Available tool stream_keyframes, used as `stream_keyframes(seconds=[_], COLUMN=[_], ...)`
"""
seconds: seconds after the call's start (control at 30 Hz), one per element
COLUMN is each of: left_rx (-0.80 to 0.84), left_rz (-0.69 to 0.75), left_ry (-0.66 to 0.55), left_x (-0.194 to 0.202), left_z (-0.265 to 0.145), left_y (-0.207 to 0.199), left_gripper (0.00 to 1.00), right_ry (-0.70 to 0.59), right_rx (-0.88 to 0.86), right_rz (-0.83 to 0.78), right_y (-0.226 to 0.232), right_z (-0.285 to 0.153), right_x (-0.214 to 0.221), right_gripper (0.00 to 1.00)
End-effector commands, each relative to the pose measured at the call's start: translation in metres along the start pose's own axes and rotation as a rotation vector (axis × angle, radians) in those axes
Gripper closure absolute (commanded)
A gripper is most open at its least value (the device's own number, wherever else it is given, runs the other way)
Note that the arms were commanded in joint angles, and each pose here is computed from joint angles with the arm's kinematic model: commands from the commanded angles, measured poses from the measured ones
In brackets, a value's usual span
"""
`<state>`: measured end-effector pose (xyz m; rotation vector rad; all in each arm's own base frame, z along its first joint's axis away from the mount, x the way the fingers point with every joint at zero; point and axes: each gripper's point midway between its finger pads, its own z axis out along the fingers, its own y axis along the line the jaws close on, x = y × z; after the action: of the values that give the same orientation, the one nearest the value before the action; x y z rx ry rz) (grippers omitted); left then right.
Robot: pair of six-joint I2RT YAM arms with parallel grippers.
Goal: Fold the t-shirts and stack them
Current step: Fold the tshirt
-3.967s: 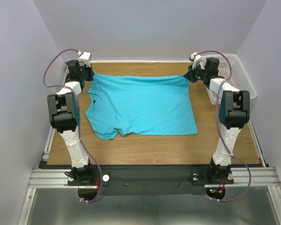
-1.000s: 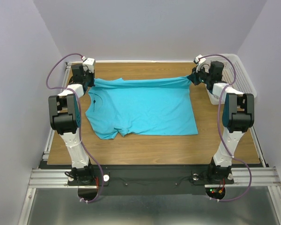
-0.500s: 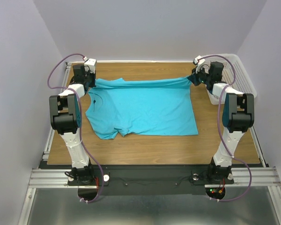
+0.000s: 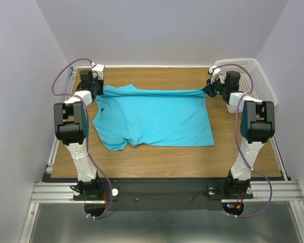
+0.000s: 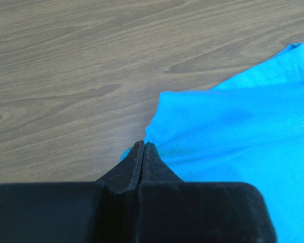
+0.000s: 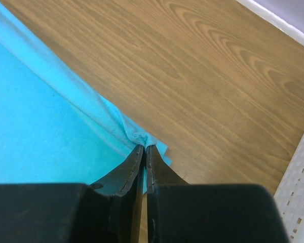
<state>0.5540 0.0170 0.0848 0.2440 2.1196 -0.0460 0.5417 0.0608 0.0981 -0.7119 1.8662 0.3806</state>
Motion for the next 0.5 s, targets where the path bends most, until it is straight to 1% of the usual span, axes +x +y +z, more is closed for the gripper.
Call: stream_keyframes(seconds=[0.0,0.03,0.07,0.1,0.13,0.17,0.2,0.23,0.27,0.3,0.33,0.37,0.4,0.43,0.47], left_rx=[-0.039,-0.043,-0.044,-0.047,-0.052,-0.054,-0.058,-0.059,-0.068,-0.073,-0.075,-0.083,-0.086,-0.089,-0.096], left_rz=[0.019,0.009,0.003,-0.005,-0.009,-0.016,-0.025,-0.027,-0.028,-0.03,-0.037,-0.037,-0.042,-0.05,-0.046], left_ry=[-0.054,-0.059,-0.06,-0.058,-0.078,-0.088,-0.118,-0.133,-0.173,-0.194,-0.218,-0.261,-0.265,-0.289,-0.324], left_x=[-0.026,-0.027,-0.027,-0.025,-0.033,-0.035,-0.041,-0.043,-0.051,-0.055,-0.058,-0.067,-0.062,-0.069,-0.079], left_z=[-0.018,-0.02,-0.022,-0.024,-0.031,-0.035,-0.044,-0.049,-0.055,-0.061,-0.072,-0.078,-0.082,-0.088,-0.097], left_y=[0.005,0.006,0.006,0.004,0.005,0.004,0.003,0.002,0.003,0.002,0.0,0.001,0.001,0.0,0.001], left_gripper=[0.87,0.85,0.8,0.78,0.76,0.73,0.59,0.43,0.43,0.39,0.38,0.35,0.35,0.35,0.25], right_ry=[-0.045,-0.044,-0.047,-0.053,-0.057,-0.061,-0.074,-0.079,-0.085,-0.088,-0.099,-0.1,-0.105,-0.111,-0.11], right_rx=[0.05,0.052,0.055,0.057,0.06,0.06,0.066,0.069,0.073,0.075,0.078,0.077,0.075,0.075,0.069], right_rz=[-0.063,-0.063,-0.065,-0.067,-0.068,-0.069,-0.074,-0.072,-0.07,-0.069,-0.069,-0.062,-0.054,-0.051,-0.041], right_y=[-0.011,-0.01,-0.01,-0.01,-0.01,-0.009,-0.009,-0.01,-0.01,-0.01,-0.009,-0.009,-0.008,-0.007,-0.005], right_z=[-0.014,-0.015,-0.017,-0.019,-0.021,-0.023,-0.026,-0.029,-0.03,-0.031,-0.034,-0.035,-0.037,-0.039,-0.041], right_x=[-0.025,-0.025,-0.028,-0.031,-0.034,-0.036,-0.045,-0.048,-0.052,-0.055,-0.061,-0.063,-0.066,-0.071,-0.072], right_gripper=[0.88,0.83,0.79,0.75,0.67,0.64,0.58,0.55,0.55,0.52,0.48,0.46,0.45,0.45,0.44])
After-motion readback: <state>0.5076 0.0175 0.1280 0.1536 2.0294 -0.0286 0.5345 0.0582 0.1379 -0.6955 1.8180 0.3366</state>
